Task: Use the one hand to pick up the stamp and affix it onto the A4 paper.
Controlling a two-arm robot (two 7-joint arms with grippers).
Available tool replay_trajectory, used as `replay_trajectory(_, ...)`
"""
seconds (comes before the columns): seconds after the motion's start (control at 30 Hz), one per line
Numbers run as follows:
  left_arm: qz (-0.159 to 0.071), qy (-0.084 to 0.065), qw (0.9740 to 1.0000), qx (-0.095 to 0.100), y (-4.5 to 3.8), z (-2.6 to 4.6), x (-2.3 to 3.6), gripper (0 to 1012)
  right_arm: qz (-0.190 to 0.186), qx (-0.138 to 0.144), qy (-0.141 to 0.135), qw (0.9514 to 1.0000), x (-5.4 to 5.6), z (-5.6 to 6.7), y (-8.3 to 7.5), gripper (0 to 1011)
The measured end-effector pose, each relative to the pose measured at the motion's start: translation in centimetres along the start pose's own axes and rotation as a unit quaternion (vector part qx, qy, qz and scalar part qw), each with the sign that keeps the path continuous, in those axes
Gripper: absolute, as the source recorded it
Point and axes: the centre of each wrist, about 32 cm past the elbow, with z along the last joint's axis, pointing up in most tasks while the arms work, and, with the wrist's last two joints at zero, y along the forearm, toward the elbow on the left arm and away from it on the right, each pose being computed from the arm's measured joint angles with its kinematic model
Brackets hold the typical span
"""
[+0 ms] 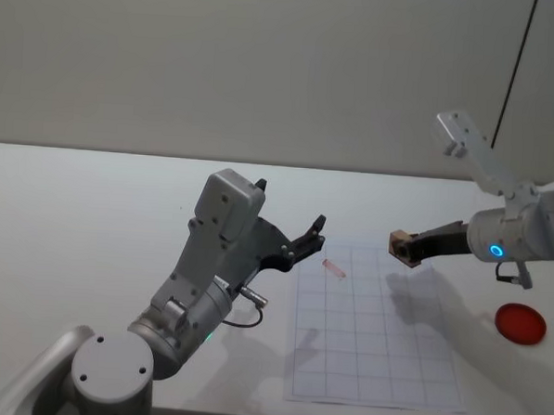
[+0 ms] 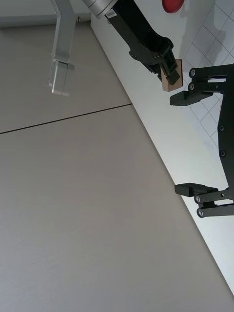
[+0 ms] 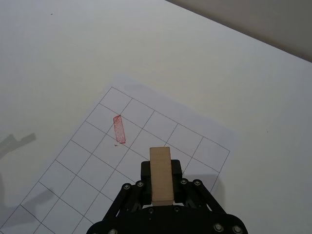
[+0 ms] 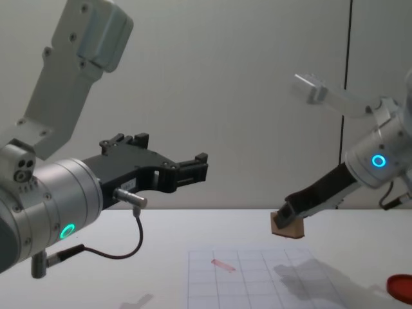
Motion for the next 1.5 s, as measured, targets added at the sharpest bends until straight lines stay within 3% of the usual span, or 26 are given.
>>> replay_trajectory(0.37, 0.000, 0.000, 1.0000, 0.000, 0.00, 0.00, 0.00, 1002, 0.004, -0.001, 0.003, 1.0000, -0.2, 1.5, 0.0, 217)
replay_trajectory(0.8, 0.000, 0.000, 1.0000, 0.000, 0.00, 0.00, 0.00, 1002, 0.020, -0.011, 0.026, 0.9994, -0.8, 2.9, 0.6, 217)
replay_trajectory(1.5, 0.000, 0.000, 1.0000, 0.000, 0.00, 0.00, 0.00, 1002, 0.024, -0.020, 0.016, 0.9994, -1.4, 1.0, 3.1, 217)
